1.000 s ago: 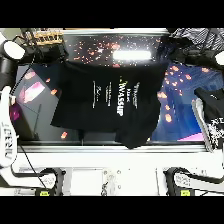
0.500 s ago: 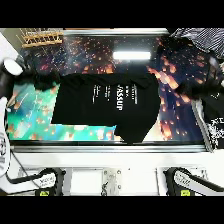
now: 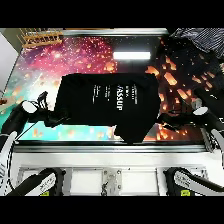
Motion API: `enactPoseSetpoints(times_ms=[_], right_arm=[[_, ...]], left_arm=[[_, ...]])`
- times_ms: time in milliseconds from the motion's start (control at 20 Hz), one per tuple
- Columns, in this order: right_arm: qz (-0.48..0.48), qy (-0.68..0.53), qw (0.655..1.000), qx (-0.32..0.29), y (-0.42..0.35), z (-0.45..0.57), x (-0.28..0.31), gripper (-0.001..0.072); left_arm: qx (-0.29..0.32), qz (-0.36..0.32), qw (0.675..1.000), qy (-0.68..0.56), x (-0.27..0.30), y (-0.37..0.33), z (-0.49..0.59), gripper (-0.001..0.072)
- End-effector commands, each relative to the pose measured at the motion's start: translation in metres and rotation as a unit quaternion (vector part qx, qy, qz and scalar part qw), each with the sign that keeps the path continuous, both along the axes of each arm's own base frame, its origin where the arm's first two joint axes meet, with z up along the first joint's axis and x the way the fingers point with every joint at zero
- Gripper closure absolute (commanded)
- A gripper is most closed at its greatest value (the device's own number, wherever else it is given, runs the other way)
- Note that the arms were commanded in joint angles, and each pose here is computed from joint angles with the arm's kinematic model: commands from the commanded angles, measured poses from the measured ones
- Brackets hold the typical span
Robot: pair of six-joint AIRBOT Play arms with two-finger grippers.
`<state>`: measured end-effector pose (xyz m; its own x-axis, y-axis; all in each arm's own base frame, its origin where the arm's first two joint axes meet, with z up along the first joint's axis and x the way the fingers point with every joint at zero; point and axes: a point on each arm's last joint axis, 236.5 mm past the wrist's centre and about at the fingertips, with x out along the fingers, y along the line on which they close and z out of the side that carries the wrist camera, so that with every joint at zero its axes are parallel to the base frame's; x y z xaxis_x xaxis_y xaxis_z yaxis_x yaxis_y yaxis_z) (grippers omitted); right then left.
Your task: Fold the clothes and pants, and hang the long-sleeved shirts on hangers.
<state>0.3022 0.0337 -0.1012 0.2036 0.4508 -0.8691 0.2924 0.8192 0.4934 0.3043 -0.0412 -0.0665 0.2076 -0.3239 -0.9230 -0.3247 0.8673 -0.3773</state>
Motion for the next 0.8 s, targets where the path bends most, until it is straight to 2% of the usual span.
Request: enactPoseSetpoints(times_ms=[0,50,100,250,350,650,750], right_arm=[[-0.008,-0.019,1.000,0.006,0.025,-0.011,0.013,0.0115],[-0.009,-0.029,1.000,0.005,0.029,-0.010,0.019,0.0237],[-0.010,-0.039,0.999,0.002,0.033,-0.009,0.024,0.0321],[-0.016,-0.065,0.998,-0.010,0.035,-0.008,0.037,0.0350],[-0.017,-0.067,0.998,-0.012,0.035,-0.008,0.038,0.0691],[-0.017,-0.067,0.998,-0.012,0.035,-0.008,0.038,0.0696],[-0.017,-0.067,0.998,-0.012,0.035,-0.008,0.038,0.0696]], left_arm=[[0.006,0.019,1.000,-0.016,-0.002,0.003,-0.003,0.0110],[0.006,0.019,1.000,-0.015,-0.002,0.003,-0.003,0.0110],[0.006,0.021,1.000,-0.015,-0.002,0.003,-0.004,0.0110],[0.008,0.048,0.999,-0.024,0.006,0.009,-0.002,0.0110],[0.006,0.095,0.995,-0.024,0.010,0.025,-0.002,0.0111],[-0.005,0.249,0.968,0.017,-0.017,0.086,-0.031,0.0111],[-0.005,0.271,0.962,0.018,-0.023,0.093,-0.040,0.0111]])
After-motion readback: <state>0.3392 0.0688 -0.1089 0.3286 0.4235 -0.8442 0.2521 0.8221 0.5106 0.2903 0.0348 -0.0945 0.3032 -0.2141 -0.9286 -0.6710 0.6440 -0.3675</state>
